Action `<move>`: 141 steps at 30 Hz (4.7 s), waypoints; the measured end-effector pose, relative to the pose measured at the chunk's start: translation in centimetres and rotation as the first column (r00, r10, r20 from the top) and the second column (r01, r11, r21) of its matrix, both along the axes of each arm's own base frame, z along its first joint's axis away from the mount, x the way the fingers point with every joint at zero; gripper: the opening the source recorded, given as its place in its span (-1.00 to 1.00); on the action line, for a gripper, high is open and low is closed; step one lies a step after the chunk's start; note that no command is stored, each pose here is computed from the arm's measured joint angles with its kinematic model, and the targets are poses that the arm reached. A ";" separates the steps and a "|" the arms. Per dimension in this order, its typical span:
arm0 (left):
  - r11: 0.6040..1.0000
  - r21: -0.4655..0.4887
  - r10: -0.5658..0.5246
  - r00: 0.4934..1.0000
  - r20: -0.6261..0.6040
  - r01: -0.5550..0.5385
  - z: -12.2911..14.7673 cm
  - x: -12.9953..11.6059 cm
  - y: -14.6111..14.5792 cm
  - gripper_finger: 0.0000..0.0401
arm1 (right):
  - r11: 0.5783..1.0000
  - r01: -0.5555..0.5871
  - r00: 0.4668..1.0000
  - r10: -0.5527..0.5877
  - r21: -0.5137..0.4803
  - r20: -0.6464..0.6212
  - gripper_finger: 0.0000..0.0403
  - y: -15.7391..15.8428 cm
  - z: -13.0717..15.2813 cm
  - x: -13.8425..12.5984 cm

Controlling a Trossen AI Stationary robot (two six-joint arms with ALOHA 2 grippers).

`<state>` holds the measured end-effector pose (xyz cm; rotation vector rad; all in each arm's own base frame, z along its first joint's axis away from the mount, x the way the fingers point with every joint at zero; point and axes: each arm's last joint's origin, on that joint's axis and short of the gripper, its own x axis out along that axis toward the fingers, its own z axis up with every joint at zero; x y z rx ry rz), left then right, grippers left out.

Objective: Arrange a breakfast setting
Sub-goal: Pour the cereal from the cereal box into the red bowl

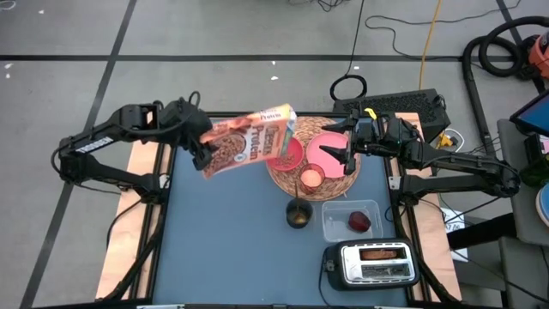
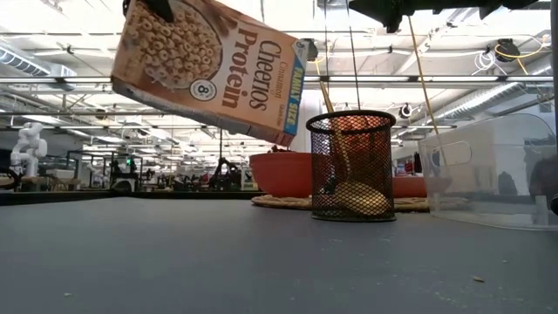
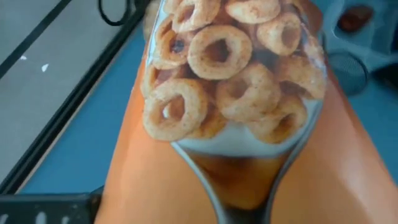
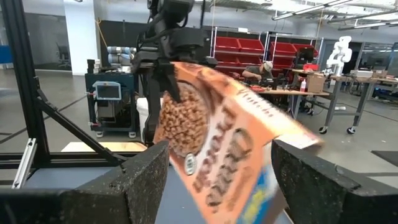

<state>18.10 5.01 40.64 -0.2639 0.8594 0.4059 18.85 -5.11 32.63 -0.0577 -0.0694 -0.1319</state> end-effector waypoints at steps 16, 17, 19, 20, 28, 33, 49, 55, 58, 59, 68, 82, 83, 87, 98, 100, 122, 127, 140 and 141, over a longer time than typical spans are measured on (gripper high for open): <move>1.000 -0.013 -0.005 1.000 -0.006 0.004 -0.1 0.0 -0.1 0.04 | 1.000 0.000 1.000 0.000 0.001 0.000 0.36 0.0 0.0 0.0; 1.000 -0.013 -0.005 1.000 -0.012 0.005 -0.1 -0.1 -0.2 0.04 | 1.000 0.000 1.000 0.000 0.000 0.000 0.36 0.0 0.0 0.0; 1.000 -0.026 -0.015 1.000 0.002 0.015 0.0 0.0 -0.2 0.04 | 1.000 0.000 1.000 0.000 0.000 0.000 0.36 0.0 0.0 0.0; 0.999 -0.028 -0.020 1.000 0.014 0.021 0.0 0.1 -0.3 0.04 | 1.000 0.000 1.000 0.000 0.000 0.000 0.36 0.0 0.0 0.0; 0.999 -0.029 -0.032 0.999 0.021 0.032 0.1 0.0 -0.3 0.03 | 1.000 0.000 1.000 0.000 -0.001 0.000 0.36 0.0 0.0 0.0; 0.999 -0.018 -0.031 0.999 0.018 0.031 0.1 0.0 -0.2 0.03 | 1.000 0.000 1.000 0.000 -0.001 0.000 0.36 0.0 0.0 0.0; 0.999 -0.019 -0.037 0.999 -0.009 0.037 -0.5 1.3 0.1 0.03 | 1.000 0.000 1.000 0.000 -0.001 0.000 0.36 0.0 0.0 0.0; 0.999 -0.020 -0.033 0.999 -0.003 0.033 -0.3 0.8 0.0 0.03 | 1.000 0.000 1.000 0.000 -0.001 0.000 0.36 0.0 0.0 0.0; 0.999 -0.029 -0.031 0.999 -0.029 0.030 -0.5 0.8 -0.1 0.03 | 1.000 0.000 1.000 0.000 -0.001 0.000 0.36 0.0 0.0 0.0; 0.999 -0.030 -0.031 0.999 -0.033 0.030 -0.6 0.8 0.0 0.03 | 1.000 0.000 1.000 0.000 -0.001 0.000 0.36 0.0 0.0 0.0; 0.999 -0.026 -0.025 1.000 0.000 0.025 0.2 0.6 -0.1 0.03 | 1.000 0.000 1.000 0.000 -0.001 0.000 0.36 0.0 0.0 0.0; 0.999 -0.022 -0.027 0.999 0.022 0.027 0.3 0.8 -0.2 0.03 | 1.000 0.000 1.000 0.000 0.001 0.001 0.36 0.0 0.0 0.0; 0.999 -0.022 -0.028 0.999 0.021 0.028 0.3 0.8 -0.2 0.03 | 1.000 0.000 1.000 0.000 0.002 0.001 0.36 0.0 0.0 0.0; 0.999 -0.027 -0.030 1.000 -0.002 0.030 0.1 0.7 -0.2 0.03 | 1.000 0.000 1.000 0.000 0.000 0.000 0.36 0.0 0.0 0.0; 1.000 -0.008 -0.015 1.000 0.006 0.015 0.3 0.3 -0.2 0.03 | 1.000 0.000 1.000 0.000 0.002 0.001 0.36 0.0 0.0 0.0; 1.000 0.003 -0.003 1.000 -0.022 0.003 0.1 0.5 -0.1 0.03 | 1.000 0.000 1.000 0.000 0.001 0.001 0.36 0.0 0.0 0.0; 1.000 0.005 -0.009 1.000 -0.004 0.009 0.1 1.0 0.0 0.03 | 1.000 0.000 1.000 0.000 -0.001 0.001 0.36 0.0 0.0 0.0; 1.000 0.014 -0.020 1.000 0.003 0.020 0.3 0.6 -0.1 0.03 | 1.000 0.000 1.000 0.000 -0.001 0.001 0.36 0.0 0.0 0.0; 1.000 0.002 -0.015 0.999 -0.040 0.015 0.2 -0.5 -0.4 0.03 | 1.000 0.000 1.000 0.000 -0.001 0.001 0.36 0.0 0.0 0.0; 1.000 0.008 0.007 1.000 -0.021 -0.007 0.4 -0.5 -0.3 0.03 | 1.000 0.000 1.000 0.000 -0.001 0.001 0.36 0.0 0.0 0.0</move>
